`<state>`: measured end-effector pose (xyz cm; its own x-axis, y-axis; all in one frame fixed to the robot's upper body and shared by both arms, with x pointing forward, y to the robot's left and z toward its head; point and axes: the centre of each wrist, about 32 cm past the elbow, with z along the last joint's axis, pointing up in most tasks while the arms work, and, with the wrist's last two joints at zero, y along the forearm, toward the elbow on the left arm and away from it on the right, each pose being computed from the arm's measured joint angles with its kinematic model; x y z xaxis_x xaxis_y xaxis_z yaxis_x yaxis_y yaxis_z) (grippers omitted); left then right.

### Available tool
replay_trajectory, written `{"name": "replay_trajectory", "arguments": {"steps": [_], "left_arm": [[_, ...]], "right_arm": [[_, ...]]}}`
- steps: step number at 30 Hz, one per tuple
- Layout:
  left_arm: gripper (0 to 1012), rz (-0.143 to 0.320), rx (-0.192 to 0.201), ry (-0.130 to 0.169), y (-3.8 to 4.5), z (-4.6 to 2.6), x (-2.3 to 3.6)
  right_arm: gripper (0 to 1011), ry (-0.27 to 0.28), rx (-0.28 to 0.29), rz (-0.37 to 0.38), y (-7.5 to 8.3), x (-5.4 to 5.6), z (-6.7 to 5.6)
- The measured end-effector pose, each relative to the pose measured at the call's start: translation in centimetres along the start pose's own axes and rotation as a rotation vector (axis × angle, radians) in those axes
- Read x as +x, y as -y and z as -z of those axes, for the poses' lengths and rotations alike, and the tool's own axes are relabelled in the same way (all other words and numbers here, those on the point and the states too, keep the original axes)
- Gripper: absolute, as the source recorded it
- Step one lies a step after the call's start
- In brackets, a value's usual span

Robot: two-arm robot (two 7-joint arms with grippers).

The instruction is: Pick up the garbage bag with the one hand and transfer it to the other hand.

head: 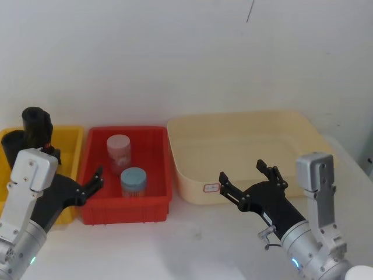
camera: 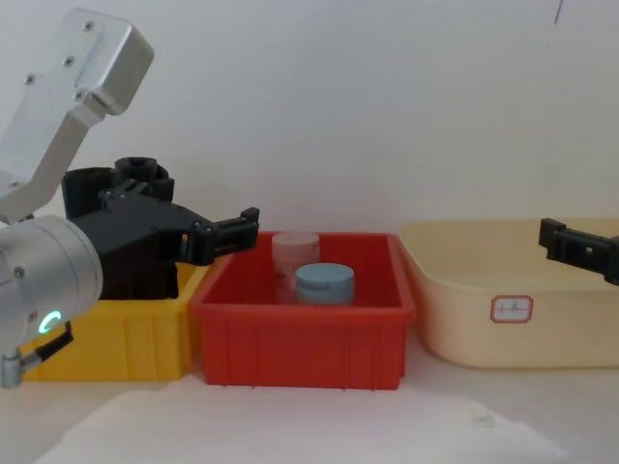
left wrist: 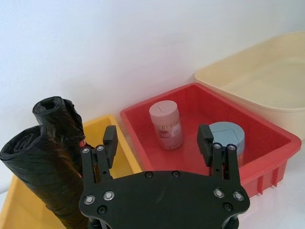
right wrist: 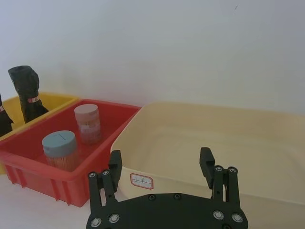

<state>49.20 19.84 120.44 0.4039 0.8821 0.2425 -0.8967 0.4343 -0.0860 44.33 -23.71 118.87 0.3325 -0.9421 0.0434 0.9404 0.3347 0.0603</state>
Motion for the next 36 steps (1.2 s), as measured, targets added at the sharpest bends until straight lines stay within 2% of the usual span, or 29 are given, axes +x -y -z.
{"name": "replay_trajectory", "arguments": {"steps": [36], "left_arm": [[1002, 0.000, 0.000, 0.000, 0.00, 0.00, 0.00]], "right_arm": [[1004, 0.000, 0.000, 0.000, 0.00, 0.00, 0.00]]}}
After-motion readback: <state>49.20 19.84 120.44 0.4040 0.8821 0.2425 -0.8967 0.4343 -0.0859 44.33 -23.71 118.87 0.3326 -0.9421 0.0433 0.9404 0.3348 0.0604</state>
